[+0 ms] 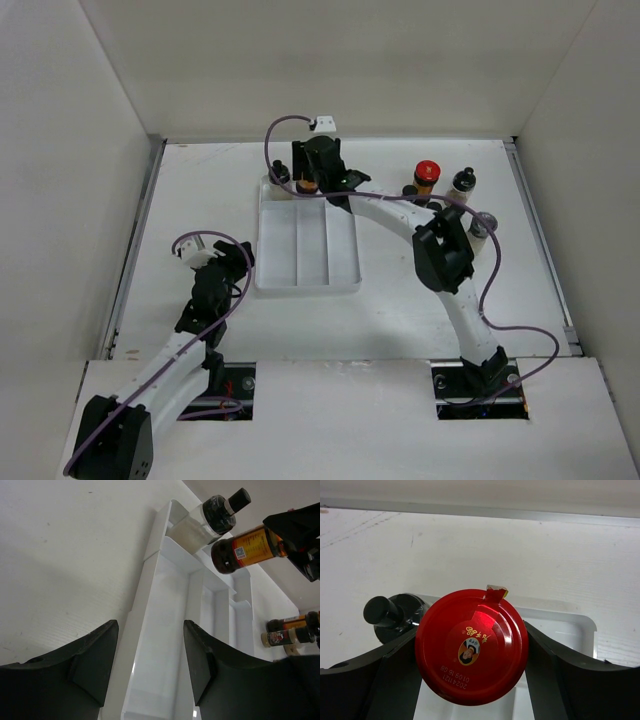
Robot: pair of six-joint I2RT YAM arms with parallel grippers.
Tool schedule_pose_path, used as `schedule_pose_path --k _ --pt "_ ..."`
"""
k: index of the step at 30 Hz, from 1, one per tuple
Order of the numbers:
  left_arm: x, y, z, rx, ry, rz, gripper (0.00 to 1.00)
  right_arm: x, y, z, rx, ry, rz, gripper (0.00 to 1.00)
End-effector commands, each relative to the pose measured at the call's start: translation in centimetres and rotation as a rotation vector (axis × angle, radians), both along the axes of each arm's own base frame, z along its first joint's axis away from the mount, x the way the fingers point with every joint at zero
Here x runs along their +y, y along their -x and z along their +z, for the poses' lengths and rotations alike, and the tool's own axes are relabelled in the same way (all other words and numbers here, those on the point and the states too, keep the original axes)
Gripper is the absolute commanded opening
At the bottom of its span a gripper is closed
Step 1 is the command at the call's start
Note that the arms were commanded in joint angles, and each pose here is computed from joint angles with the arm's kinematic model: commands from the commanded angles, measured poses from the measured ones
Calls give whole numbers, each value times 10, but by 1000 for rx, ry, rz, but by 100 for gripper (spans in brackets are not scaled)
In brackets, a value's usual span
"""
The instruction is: Organize the condiment bottles
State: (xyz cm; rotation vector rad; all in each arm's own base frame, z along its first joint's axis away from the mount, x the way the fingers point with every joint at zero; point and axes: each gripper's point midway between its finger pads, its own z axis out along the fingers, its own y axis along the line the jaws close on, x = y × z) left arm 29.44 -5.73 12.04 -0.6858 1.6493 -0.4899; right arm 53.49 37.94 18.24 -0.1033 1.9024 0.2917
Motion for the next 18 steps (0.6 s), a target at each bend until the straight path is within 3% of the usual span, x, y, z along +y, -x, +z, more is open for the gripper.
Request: schedule_pose_path --k 1,9,14,18 --pt "-4 -3 12 -49 26 -10 53 8 -15 63 -143 -100 -15 52" --pt "-5 -4 11 -46 30 -15 53 8 -17 23 -89 -43 -32 60" --pt "-2 -3 13 -53 30 -8 53 8 -14 18 -78 -45 -31 88" --pt "-1 -2 16 -65 34 -7 53 5 -3 46 -103 -96 -16 96"
